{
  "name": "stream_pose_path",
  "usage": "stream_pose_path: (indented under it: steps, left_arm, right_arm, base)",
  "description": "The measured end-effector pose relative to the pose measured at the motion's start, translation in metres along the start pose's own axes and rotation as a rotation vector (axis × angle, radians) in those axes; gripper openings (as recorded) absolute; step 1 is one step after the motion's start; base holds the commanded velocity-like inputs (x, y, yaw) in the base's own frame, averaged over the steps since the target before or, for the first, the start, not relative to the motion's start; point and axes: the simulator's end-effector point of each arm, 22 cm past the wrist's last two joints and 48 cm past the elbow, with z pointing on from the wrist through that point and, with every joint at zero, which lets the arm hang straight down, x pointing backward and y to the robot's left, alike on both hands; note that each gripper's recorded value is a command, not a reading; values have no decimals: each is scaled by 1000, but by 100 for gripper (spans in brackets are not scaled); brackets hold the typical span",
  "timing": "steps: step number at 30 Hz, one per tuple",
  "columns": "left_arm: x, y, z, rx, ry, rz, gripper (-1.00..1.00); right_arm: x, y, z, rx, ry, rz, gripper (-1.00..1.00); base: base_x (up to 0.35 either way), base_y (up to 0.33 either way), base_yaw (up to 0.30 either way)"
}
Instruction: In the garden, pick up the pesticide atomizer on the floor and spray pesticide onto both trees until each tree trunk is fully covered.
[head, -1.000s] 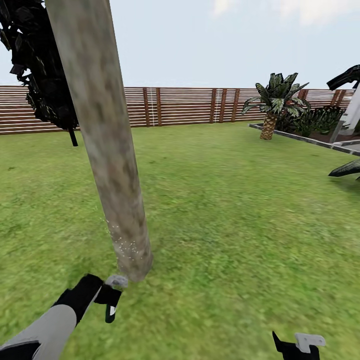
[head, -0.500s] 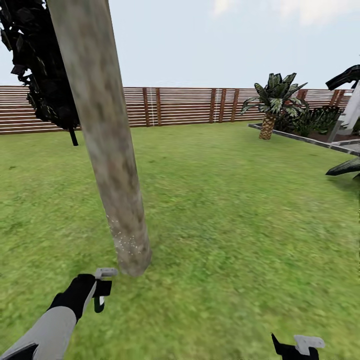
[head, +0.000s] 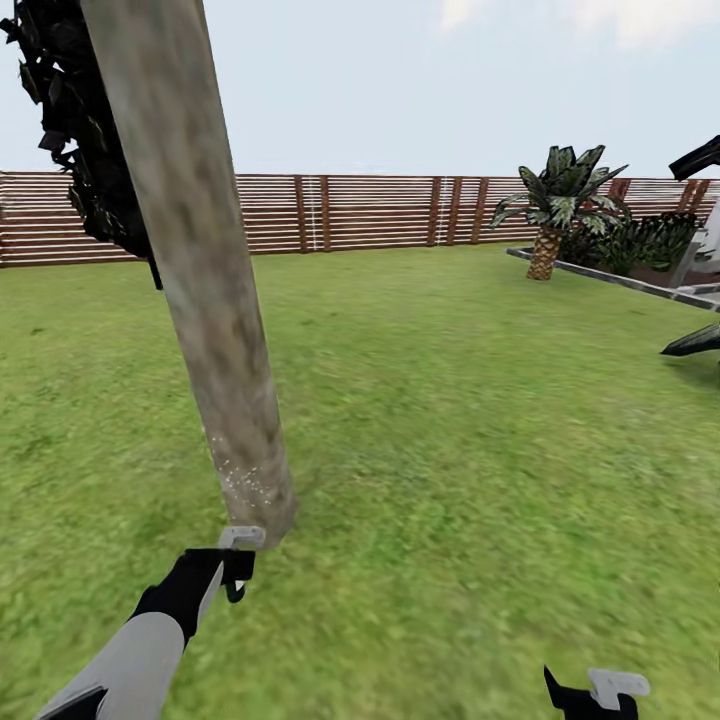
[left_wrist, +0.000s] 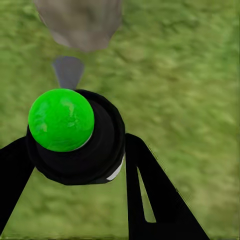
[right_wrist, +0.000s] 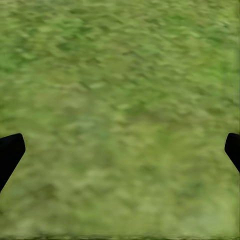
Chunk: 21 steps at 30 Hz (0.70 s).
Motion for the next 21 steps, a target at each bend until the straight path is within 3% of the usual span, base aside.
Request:
stream_pose_path:
  steps: [5,10,14,17,21]
  left_arm:
    - [0,0,0,0,-1,1,-100]
    - [-4,-5,0,5,-8,8,-100]
    - [-50,-12,-11,5,-82,1,-100]
    - [-73,-29,-20,21,-87,-10,-100]
    - [-108,-7,-38,-26,-138,-24,-100]
  right_arm:
    - [0,0,0,0,1,0,100]
    - [1,0,0,0,2,1,100]
    - [1,0,0,-1,2,1,100]
    - [1,1,0,-1,2,1,100]
    - [1,1,0,-2,2,0,100]
  base:
    - [-290,-1,6]
    - [-26,0,0]
    - [0,0,0]
    - [0,0,0]
    - [0,0,0]
